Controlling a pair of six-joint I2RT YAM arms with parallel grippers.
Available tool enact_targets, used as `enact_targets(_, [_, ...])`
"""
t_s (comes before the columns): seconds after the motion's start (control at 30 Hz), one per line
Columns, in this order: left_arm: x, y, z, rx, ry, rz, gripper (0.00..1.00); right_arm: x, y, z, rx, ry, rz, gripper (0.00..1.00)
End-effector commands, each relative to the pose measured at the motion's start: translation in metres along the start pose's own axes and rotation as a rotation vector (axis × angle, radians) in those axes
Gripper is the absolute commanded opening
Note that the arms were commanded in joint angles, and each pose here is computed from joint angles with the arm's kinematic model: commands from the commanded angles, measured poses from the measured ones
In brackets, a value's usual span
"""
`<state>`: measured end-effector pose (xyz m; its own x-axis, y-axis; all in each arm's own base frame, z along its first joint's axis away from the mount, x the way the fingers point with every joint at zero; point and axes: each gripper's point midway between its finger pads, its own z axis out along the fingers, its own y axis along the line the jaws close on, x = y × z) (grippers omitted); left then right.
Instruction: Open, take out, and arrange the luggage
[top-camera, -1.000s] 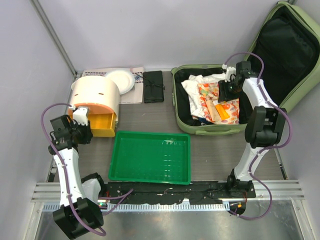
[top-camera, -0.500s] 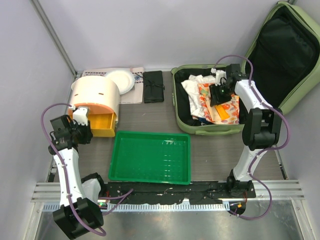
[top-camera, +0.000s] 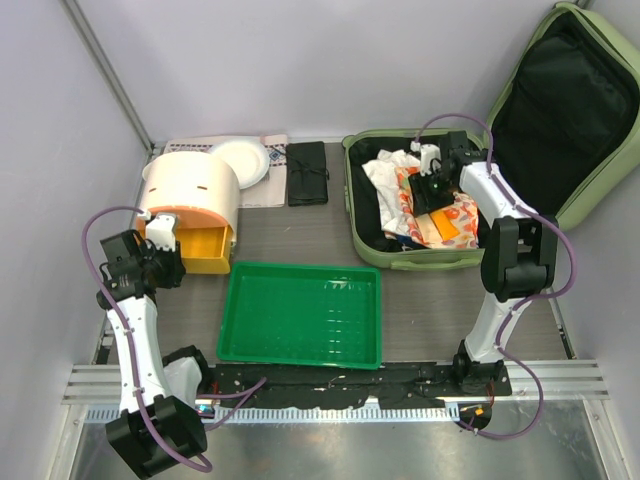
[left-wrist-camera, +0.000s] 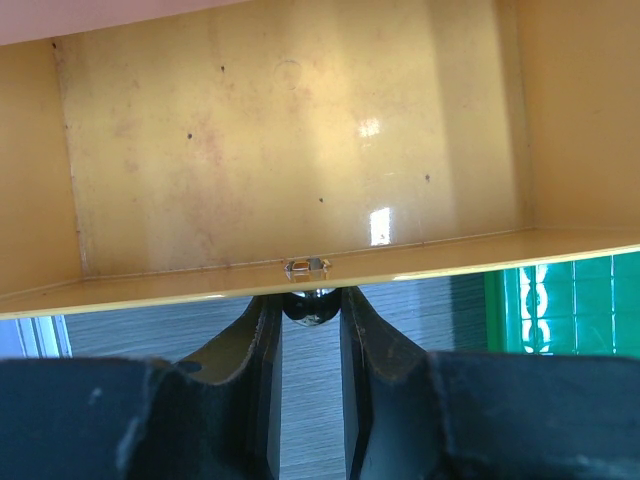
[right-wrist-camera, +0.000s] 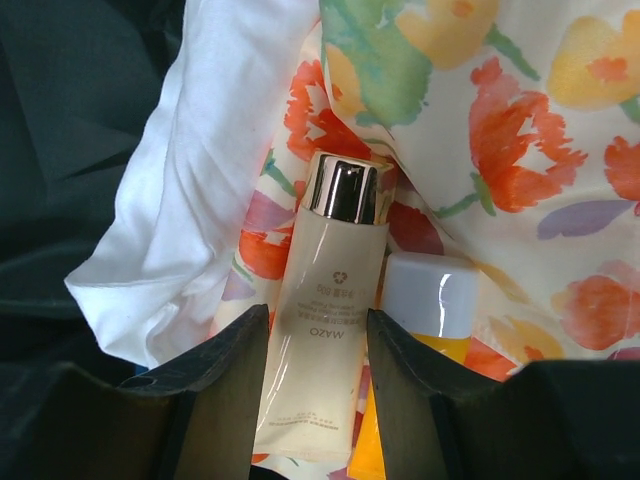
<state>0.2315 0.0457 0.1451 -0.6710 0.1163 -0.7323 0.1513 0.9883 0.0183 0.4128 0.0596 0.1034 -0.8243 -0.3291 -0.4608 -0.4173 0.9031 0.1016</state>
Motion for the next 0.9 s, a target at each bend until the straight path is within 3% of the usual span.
enact_targets(0.0, [-0.008, -0.003, -0.005, 0.018, -0.019, 0.014, 0.0, -0.006, 0.002, -0.01, 0.021, -0.035, -0.008, 0.48])
enact_targets(0.33, [-0.008, -0.005, -0.004, 0.031, -0.018, 0.009, 0.0, 0.01, -0.01, -0.005, 0.094, 0.025, 0.001, 0.56])
enact_targets(0.63, [-0.009, -0.005, -0.003, 0.032, -0.021, 0.003, 0.0, 0.031, -0.001, -0.006, 0.087, -0.03, -0.009, 0.56])
enact_targets(0.87, [-0.009, -0.005, -0.003, 0.031, -0.02, -0.001, 0.0, 0.036, 0.007, -0.015, 0.069, -0.093, -0.036, 0.63])
